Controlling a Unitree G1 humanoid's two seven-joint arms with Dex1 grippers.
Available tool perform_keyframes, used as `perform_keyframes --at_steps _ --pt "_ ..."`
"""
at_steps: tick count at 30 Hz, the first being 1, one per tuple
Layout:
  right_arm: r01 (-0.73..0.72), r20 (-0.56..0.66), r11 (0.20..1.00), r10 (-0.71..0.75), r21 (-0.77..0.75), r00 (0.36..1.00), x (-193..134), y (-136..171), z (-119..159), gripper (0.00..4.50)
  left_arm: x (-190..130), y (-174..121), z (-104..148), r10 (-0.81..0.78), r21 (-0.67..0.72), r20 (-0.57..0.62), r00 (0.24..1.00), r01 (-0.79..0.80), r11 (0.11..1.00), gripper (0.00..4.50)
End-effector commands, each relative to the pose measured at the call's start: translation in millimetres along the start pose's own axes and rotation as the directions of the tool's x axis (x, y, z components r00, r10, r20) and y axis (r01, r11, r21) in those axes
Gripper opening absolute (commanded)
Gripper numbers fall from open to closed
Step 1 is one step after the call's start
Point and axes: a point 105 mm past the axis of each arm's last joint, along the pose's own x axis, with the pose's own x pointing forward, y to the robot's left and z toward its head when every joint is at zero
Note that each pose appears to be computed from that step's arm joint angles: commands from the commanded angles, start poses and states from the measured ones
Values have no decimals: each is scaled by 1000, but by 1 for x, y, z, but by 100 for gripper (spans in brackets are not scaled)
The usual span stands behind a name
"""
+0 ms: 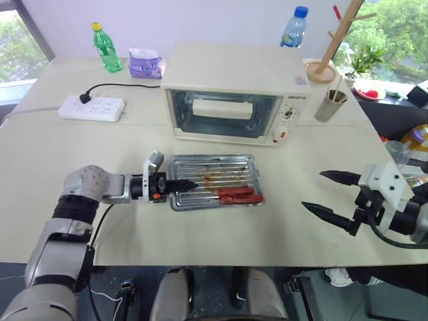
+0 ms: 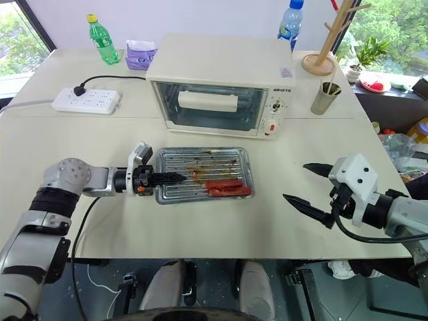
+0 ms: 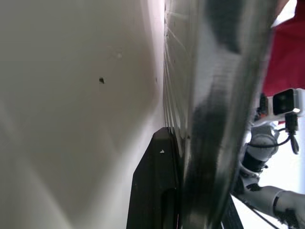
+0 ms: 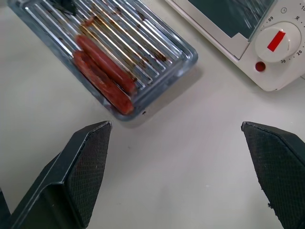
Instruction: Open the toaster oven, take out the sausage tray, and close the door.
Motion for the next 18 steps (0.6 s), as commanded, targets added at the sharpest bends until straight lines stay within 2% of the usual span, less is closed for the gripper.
perform_keyframes --at_steps 1,8,13,16,17,18 --pt "23 35 999 -22 -27 999 -1 2 8 450 -4 6 7 33 31 9 999 -33 999 89" --pt "27 55 999 -26 -17 998 7 0 7 450 -29 13 13 105 47 38 994 -107 993 441" --pt "9 69 1000 -7 -25 998 16 -4 7 450 -62 20 8 224 121 67 972 -231 966 441" --pt "-12 76 999 14 -37 997 21 -7 8 450 -88 23 2 322 281 82 943 -332 900 441" --pt "-18 77 999 21 -41 997 23 -8 9 450 -96 25 0 366 362 88 927 -372 855 441" --pt "-41 76 998 45 -46 996 23 -11 11 450 -112 19 1 408 490 113 906 -408 770 441"
